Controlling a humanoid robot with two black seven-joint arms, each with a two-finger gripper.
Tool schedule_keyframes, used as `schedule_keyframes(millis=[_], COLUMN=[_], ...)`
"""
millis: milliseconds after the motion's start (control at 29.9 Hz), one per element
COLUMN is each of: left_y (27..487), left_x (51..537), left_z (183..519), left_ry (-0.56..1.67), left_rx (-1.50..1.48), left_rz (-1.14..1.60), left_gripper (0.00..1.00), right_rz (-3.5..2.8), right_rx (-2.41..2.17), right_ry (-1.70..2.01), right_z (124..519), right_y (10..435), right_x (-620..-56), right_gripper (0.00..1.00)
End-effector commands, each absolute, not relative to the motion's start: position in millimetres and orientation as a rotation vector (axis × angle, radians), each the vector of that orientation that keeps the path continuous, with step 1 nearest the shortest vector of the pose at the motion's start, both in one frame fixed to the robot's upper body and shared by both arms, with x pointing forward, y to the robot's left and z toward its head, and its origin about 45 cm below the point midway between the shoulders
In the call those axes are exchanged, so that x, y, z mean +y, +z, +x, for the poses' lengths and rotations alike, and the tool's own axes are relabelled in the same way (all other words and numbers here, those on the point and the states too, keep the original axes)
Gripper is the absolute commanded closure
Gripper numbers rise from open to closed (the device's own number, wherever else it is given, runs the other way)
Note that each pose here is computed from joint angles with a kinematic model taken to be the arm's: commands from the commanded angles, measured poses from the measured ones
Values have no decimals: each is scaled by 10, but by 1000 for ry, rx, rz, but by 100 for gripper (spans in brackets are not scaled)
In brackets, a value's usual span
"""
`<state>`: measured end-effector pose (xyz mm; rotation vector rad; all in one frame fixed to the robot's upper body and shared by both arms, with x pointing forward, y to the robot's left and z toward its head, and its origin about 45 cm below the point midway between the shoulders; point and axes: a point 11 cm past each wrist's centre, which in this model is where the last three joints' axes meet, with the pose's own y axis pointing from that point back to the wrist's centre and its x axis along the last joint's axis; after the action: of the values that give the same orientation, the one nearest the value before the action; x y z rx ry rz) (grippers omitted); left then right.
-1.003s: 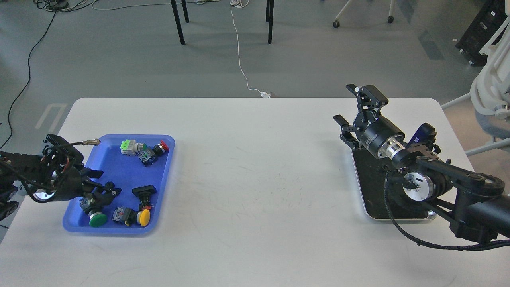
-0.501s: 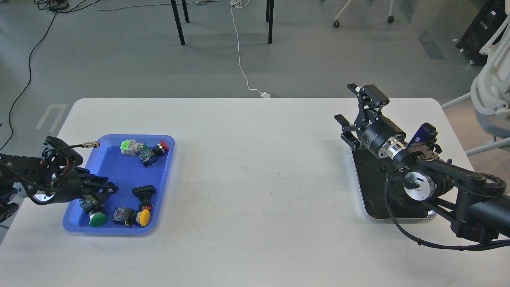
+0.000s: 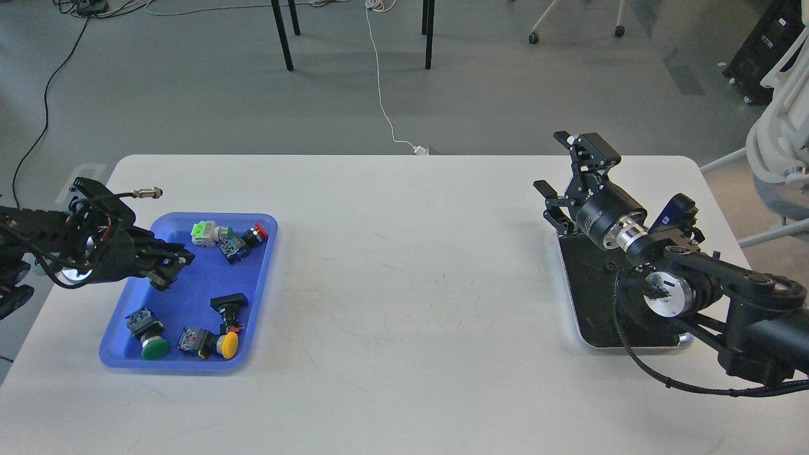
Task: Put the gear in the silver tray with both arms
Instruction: 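Lift the second gear with the left gripper and carry it toward table center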
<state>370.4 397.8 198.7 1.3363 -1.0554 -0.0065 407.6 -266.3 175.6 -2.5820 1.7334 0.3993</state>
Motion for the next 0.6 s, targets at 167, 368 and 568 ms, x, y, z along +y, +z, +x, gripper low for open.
schedule_keyframes(millis=[167, 368, 568], left_y=[2677, 2515, 2376], left_x=[3051, 2112, 1297], left_z=[3875, 3745, 3720], left_ry=[-97, -239, -308], left_rx=[-1263, -1269, -1299], left_rz=[1172, 992, 848], left_gripper=[81, 81, 81], right_rz=[-2570, -2597, -2688], right_rx=[1712, 1620, 1524], right_ry=[341, 171, -14], right_z=[4190, 4474, 4663], right_y=[1964, 2528, 3023], right_x=[-2662, -2482, -2238], right_gripper=[4, 4, 4])
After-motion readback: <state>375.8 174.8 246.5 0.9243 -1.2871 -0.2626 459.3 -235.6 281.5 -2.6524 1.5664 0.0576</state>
